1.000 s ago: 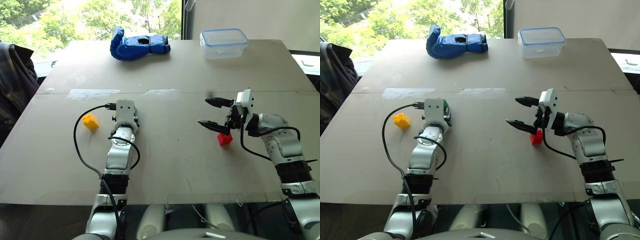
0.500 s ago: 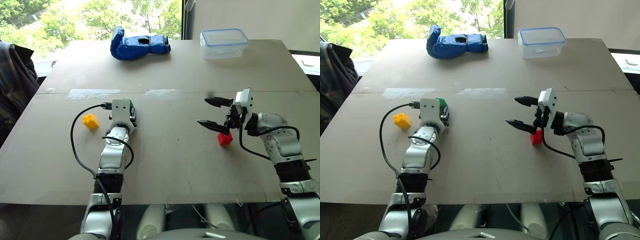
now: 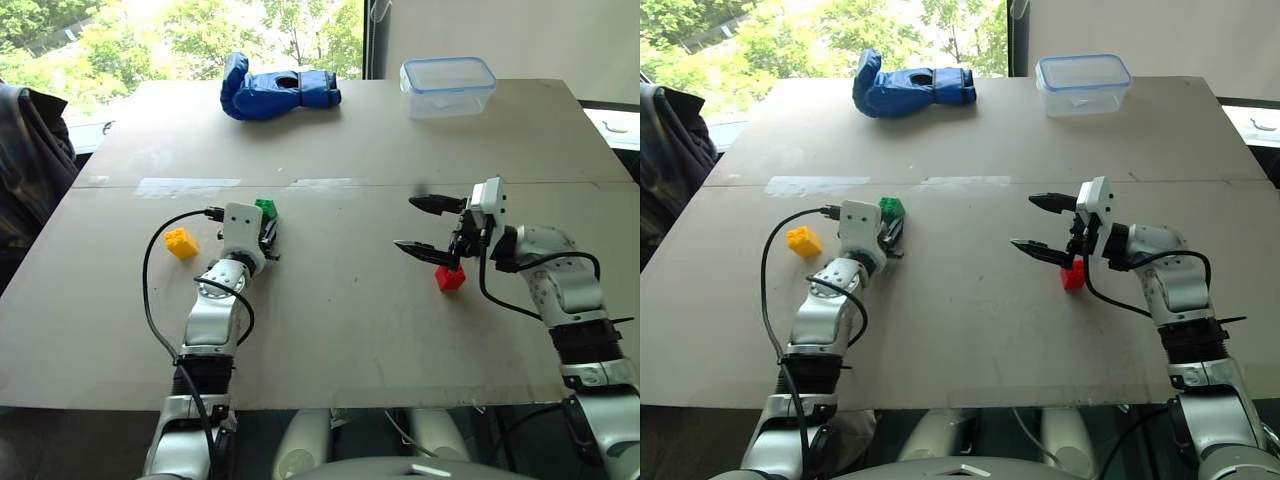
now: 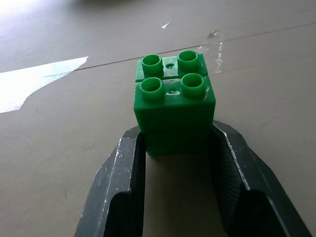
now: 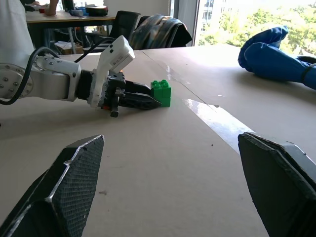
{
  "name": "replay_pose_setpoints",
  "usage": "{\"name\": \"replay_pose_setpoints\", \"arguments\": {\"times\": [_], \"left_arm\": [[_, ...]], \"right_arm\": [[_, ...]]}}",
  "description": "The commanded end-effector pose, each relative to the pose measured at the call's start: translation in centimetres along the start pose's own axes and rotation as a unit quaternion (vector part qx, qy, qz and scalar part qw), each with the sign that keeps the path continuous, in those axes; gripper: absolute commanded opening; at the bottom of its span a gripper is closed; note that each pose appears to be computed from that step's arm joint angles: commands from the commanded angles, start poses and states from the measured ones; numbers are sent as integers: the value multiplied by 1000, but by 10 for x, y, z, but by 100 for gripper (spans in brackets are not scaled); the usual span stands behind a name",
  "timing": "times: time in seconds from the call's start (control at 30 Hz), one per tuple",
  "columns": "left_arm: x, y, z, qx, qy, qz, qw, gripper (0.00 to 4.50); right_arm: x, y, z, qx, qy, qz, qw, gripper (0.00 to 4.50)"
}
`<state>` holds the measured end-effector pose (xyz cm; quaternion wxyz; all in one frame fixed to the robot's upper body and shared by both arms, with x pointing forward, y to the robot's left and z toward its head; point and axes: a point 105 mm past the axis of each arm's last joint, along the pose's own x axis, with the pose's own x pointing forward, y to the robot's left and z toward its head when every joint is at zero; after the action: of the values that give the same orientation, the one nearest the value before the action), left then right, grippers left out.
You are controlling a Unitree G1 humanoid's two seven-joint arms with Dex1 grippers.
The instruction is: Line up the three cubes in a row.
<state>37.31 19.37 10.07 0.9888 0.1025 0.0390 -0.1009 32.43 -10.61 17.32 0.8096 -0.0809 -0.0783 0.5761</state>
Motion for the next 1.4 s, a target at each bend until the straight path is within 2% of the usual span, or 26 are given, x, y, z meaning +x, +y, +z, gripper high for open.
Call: {"name": "replay_pose_setpoints", "arguments": {"times": [0.03,0.17,0.3,0.43,0.57,0.87,1.4], "left_arm": [[-5,-25,29,19,-65,-124,990,121],[-13,-60,39,53,-83,-297,950,121],[-15,-89,43,103,-87,-419,898,121],[-12,-110,46,126,-84,-500,853,121],[-20,-134,39,152,-67,-586,793,121],[-12,-147,30,166,-58,-592,787,121],[-18,-151,26,160,-47,-597,785,121]], "right_arm": [[-15,3,19,-7,-33,21,999,450],[-35,9,20,-7,-33,45,998,450],[-55,10,16,-20,-21,39,999,450],[-72,12,15,-25,-17,33,999,450],[-88,14,12,-27,2,10,1000,450],[-102,27,5,-2,20,6,1000,450],[-95,24,9,-14,27,2,1000,450]]}}
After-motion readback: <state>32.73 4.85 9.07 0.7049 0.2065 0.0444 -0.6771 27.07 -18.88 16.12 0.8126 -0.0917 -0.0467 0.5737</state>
